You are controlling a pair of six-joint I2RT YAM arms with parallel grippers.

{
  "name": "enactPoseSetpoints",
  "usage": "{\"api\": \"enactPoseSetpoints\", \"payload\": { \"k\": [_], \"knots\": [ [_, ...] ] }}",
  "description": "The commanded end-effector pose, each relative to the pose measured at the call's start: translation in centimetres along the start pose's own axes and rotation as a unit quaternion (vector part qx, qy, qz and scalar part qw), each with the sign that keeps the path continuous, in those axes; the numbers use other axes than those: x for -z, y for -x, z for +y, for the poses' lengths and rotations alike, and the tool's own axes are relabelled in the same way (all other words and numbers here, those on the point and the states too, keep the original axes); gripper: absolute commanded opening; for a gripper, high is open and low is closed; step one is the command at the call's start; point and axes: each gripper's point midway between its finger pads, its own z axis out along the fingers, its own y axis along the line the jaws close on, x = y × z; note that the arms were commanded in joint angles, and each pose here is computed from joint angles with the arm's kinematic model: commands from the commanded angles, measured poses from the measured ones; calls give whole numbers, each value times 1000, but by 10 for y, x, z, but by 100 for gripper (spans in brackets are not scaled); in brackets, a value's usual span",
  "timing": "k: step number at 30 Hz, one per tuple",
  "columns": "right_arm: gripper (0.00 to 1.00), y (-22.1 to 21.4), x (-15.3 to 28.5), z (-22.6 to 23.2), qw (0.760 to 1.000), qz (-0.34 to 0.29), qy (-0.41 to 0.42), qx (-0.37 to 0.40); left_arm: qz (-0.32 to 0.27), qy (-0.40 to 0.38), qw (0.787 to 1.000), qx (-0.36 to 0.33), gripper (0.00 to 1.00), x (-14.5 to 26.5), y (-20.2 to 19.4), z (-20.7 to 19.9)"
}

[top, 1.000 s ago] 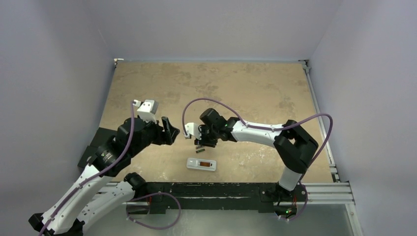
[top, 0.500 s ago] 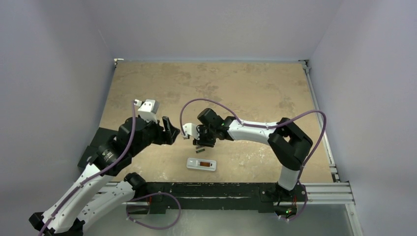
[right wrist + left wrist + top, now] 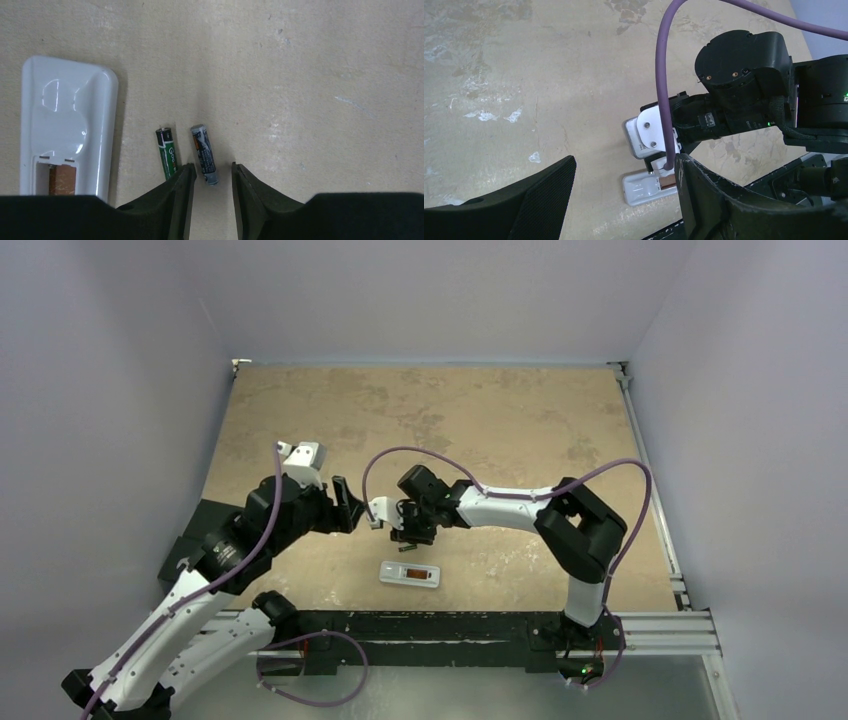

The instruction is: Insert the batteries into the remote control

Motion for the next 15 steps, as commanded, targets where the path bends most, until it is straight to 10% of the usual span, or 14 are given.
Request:
{"api": "enactPoseSetpoints", "payload": {
  "k": [1,15],
  "knots": [
    [40,17,-2,-3,1000,-23,2,10,-15,-5,1000,-5,72,-2,8,-2],
    [27,-1,-11,11,999,4,30,-15,-9,0,1000,-2,72,-6,7,2]
  ]
}}
